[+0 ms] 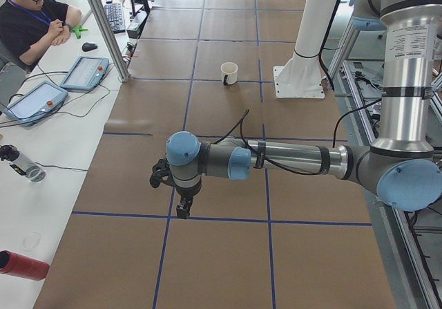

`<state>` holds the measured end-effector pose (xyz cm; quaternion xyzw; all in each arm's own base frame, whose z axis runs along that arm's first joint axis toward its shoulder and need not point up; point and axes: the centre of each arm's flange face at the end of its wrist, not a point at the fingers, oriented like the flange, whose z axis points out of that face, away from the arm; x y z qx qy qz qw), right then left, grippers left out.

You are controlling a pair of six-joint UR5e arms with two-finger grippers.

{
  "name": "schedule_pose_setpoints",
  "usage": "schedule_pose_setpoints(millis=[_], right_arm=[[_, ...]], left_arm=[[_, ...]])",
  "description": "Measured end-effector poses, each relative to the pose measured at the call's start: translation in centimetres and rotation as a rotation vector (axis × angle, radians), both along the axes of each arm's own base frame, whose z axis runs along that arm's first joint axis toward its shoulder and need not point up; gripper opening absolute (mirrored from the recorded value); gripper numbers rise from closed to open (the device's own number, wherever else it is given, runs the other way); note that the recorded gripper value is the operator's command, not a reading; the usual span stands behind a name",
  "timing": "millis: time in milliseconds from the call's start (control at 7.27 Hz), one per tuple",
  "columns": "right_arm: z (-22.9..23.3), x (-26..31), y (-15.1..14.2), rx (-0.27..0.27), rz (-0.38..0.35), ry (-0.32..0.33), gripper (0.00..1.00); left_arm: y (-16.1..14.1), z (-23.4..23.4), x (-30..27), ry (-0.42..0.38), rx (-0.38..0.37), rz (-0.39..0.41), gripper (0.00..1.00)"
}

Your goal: Flip mug

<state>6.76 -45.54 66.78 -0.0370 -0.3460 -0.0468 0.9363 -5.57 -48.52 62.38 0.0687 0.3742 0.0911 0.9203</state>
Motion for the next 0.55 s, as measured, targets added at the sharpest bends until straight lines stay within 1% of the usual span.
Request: schedule_pose_setpoints(millis=[550], right_arm=[[0.00, 0.01, 0.00, 0.000, 0.000, 0.000, 1.00]], left_arm=[[-0.01, -0.04, 0.00, 0.000, 0.001, 0.000, 1.00]])
